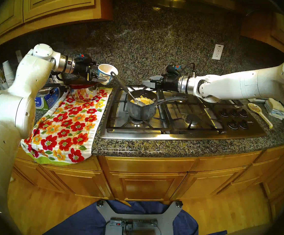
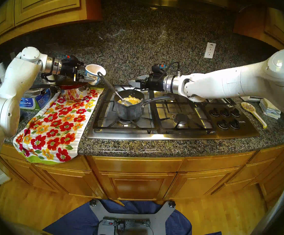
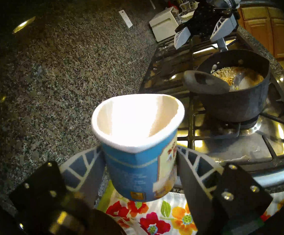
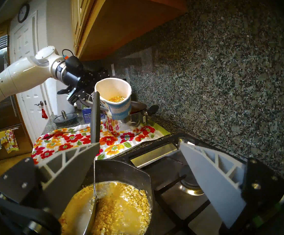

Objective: Pour oats into pot and stir with a spoon

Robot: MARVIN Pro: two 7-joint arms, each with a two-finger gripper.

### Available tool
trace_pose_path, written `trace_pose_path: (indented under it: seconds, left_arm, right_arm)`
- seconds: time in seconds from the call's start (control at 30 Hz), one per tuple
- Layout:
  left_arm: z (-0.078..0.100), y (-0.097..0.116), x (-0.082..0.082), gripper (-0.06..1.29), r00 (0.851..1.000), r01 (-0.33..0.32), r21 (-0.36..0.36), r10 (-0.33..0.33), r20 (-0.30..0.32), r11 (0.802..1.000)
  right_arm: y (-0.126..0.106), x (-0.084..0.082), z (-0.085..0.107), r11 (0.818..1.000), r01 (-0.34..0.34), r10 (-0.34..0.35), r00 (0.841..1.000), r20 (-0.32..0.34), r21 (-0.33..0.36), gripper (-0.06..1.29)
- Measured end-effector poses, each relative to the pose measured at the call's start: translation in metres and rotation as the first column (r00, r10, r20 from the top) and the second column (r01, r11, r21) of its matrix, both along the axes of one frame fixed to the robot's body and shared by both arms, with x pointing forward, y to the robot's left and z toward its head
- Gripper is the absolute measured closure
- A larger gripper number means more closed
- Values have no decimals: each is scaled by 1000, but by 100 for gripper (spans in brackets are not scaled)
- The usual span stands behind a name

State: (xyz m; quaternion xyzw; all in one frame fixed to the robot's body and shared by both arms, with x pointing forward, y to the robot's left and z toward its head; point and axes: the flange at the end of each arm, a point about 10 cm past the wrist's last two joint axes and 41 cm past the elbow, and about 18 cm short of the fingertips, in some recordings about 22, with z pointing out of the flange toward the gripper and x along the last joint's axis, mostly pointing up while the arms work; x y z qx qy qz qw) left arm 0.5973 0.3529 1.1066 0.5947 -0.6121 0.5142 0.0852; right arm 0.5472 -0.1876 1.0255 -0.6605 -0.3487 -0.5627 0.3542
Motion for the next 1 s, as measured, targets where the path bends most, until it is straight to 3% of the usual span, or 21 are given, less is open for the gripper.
trace_pose_path:
  seconds: [1.0]
  left_arm:
    - [24, -47, 12, 45, 990, 102, 66, -108, 89, 993]
  right_arm:
    - [0, 0, 0, 1000, 0, 0, 1000, 0, 0, 1]
